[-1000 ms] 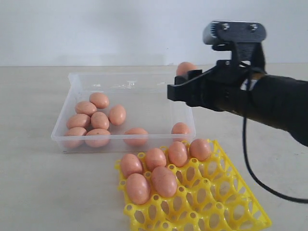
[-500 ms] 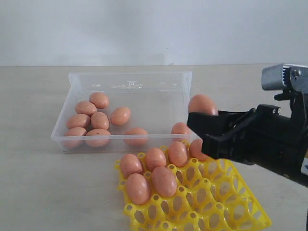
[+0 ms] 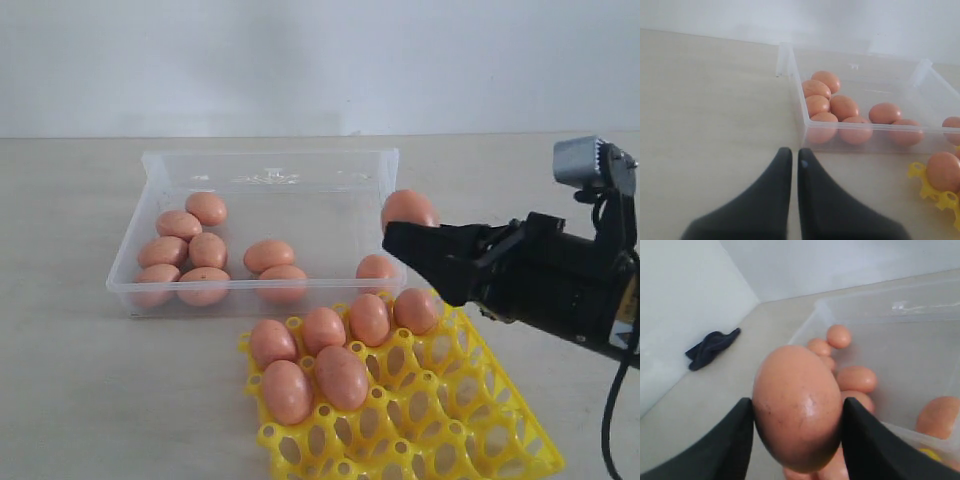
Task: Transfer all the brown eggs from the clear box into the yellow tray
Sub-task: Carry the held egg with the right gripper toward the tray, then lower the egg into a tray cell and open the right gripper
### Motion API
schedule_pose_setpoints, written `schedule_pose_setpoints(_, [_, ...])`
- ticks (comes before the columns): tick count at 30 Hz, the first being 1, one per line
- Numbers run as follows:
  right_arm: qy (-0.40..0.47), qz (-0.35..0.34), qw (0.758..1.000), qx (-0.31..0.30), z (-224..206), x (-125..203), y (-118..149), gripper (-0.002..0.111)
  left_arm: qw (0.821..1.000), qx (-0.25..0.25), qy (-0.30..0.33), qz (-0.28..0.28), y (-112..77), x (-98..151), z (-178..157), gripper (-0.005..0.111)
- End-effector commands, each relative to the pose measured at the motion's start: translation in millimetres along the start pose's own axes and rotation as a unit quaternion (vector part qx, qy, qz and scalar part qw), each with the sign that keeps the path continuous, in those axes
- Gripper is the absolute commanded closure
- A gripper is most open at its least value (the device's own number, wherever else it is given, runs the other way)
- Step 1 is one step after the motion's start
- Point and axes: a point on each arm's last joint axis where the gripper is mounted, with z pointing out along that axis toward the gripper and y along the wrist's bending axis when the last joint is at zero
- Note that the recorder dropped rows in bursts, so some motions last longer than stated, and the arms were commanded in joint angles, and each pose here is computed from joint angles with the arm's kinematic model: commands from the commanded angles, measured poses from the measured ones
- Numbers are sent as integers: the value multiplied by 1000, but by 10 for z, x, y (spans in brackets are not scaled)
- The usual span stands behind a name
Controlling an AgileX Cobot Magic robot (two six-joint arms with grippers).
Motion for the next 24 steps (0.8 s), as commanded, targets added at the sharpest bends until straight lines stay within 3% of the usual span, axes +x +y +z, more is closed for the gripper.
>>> schedule_pose_setpoints(1, [35,13,995,-96,-11,-63,-215,108,1000,0,0,4,2,6,7,103])
schedule_pose_setpoints(5, [151,-15,971,-184,15,114,-258,108,1000,0,0,4,2,6,7,103])
schedule_pose_setpoints(9, [180,-25,964,-195,63,272,-334,108,1000,0,0,4,2,6,7,103])
schedule_pose_setpoints(19, [132,-74,975,-164,157,302,-480,108,1000,0,0,4,2,6,7,103])
schedule_pose_setpoints(24, [140,-73,983,-96,187,311,-599,108,1000,0,0,4,2,6,7,103])
